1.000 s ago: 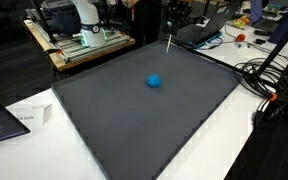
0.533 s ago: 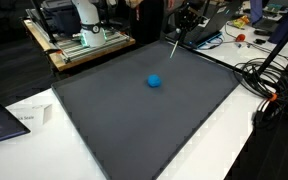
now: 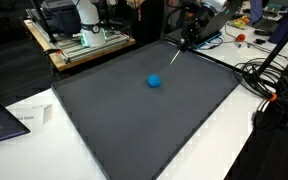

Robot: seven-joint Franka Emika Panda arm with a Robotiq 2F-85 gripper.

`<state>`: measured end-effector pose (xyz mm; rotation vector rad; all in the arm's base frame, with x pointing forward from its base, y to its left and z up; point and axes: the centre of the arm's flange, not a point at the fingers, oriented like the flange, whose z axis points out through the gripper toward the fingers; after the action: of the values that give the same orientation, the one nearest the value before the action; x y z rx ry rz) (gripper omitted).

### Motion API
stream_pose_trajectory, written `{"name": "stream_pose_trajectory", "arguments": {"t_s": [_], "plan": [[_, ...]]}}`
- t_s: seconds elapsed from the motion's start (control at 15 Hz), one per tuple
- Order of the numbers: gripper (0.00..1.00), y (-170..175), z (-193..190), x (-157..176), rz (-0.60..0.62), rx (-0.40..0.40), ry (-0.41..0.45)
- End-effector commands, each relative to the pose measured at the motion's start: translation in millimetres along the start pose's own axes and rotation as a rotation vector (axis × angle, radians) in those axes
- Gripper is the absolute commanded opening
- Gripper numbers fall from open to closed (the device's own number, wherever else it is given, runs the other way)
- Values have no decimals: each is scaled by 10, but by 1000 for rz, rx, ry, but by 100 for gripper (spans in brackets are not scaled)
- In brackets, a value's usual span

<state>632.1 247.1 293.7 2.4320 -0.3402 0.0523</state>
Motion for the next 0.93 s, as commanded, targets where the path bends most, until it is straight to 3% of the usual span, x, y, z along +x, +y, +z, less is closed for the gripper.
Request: {"name": "stream_pose_trajectory", "arguments": {"t_s": [0.0,0.4,0.87], "plan": [[3,-324,46,296,-32,-95,-11],[3,-503,344,425,-86,-170,-64],[3,-614,582,563,-131,-180,-79]]}}
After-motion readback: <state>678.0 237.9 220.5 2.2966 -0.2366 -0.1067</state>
